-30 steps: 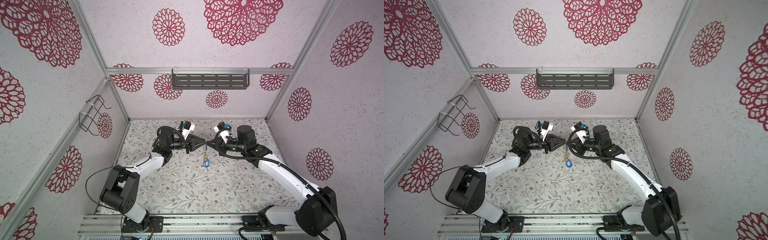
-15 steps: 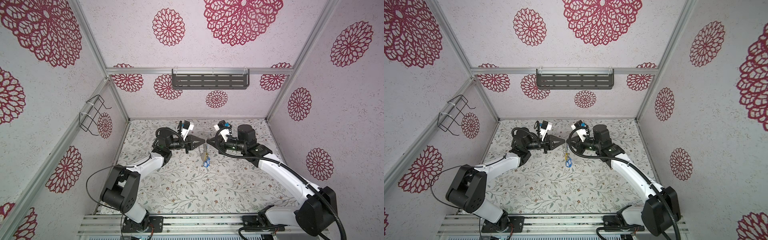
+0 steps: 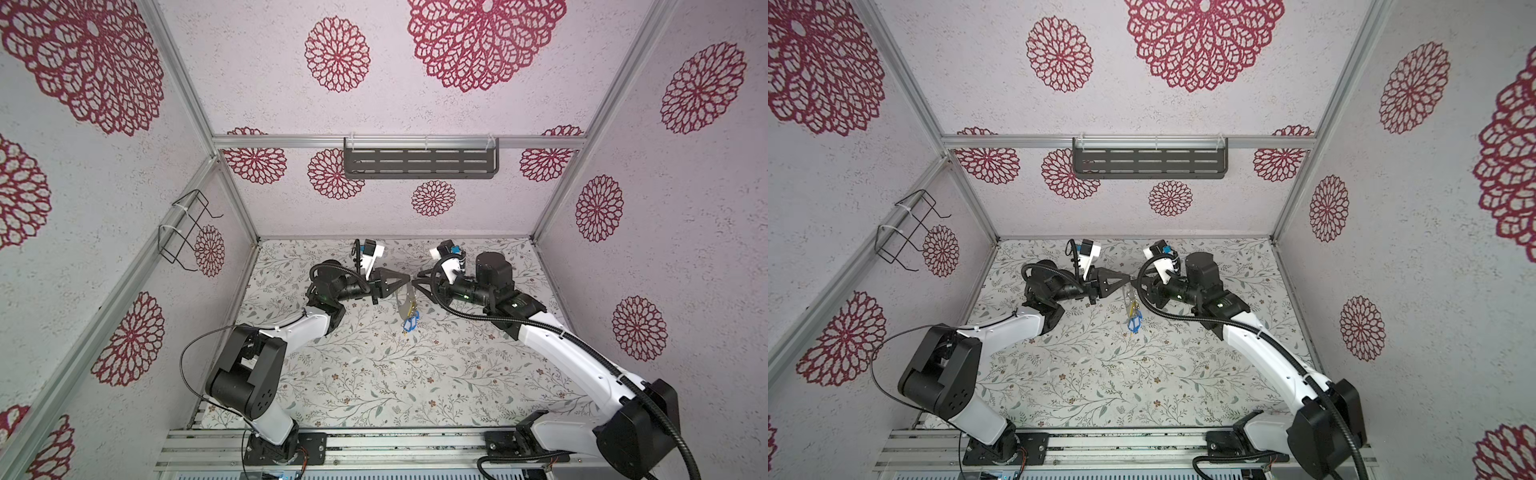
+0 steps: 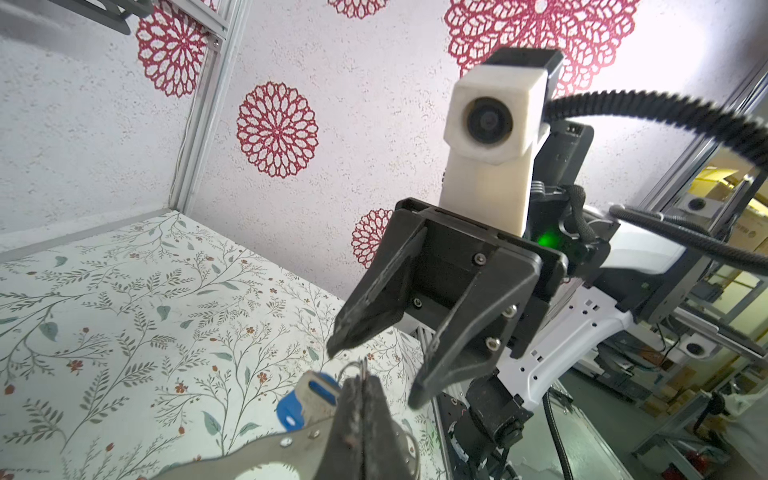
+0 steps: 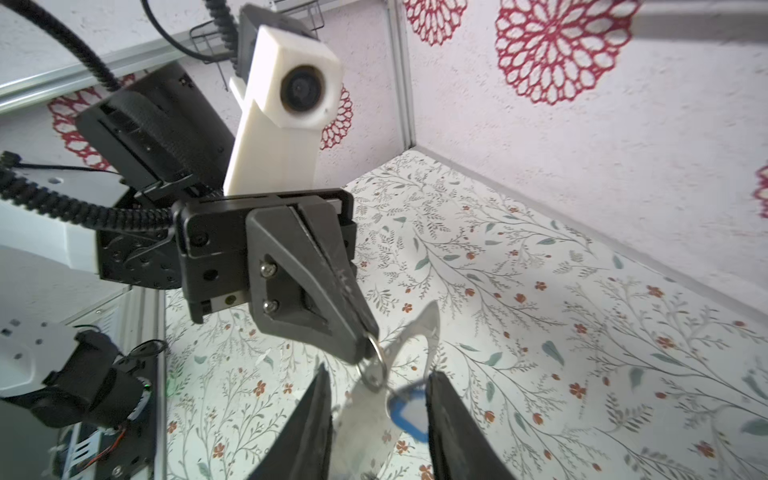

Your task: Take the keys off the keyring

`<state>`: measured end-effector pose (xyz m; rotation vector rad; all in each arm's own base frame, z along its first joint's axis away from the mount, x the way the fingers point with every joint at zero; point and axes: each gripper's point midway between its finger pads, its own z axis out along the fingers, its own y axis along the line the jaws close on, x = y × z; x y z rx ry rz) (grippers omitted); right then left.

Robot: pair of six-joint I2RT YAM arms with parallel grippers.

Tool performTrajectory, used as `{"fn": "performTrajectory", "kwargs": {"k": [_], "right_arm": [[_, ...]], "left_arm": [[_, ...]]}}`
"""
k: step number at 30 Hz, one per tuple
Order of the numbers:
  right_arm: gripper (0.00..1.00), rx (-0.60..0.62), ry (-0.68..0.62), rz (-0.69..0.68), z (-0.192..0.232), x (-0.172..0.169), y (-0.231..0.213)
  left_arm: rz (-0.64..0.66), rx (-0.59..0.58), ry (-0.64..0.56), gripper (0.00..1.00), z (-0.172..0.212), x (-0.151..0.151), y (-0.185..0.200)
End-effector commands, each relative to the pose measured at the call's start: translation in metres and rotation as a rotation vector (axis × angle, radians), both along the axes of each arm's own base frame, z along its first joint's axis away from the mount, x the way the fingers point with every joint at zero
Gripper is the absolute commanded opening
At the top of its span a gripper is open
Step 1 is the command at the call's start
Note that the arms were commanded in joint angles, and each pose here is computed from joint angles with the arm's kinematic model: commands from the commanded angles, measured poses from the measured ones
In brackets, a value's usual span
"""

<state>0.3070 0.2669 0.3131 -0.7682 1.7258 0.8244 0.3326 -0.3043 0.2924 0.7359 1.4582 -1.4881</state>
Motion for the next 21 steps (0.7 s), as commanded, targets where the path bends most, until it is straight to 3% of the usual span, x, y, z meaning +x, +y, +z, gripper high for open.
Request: {"fn": "performTrajectory", "kwargs": {"k": [1,5,12,21], "right_arm": [[0.43,0.060,-0.124,-0.152,0.033,0.004,-0.035],[0.44,0.056,-0.119,-0.160,0.018,0.003,-0.043],[0.47,0.101,-0.062,-0.072,0.002,0.010,-0.022],[0.53,0.136,-0.057,0.038,0.001,0.008,0.010]], "left_arm": [[0.028,-0.105,-0.081,0.00,0.025,-0.005,0.008],[0.055,-0.107,-0.039,0.00,0.026,0.001,0.008],[0.151,-0.005,0.019,0.00,0.022,0.012,0.007],[0.102,-0.008,0.080,0.00,0.026,0.009,0.001]]}}
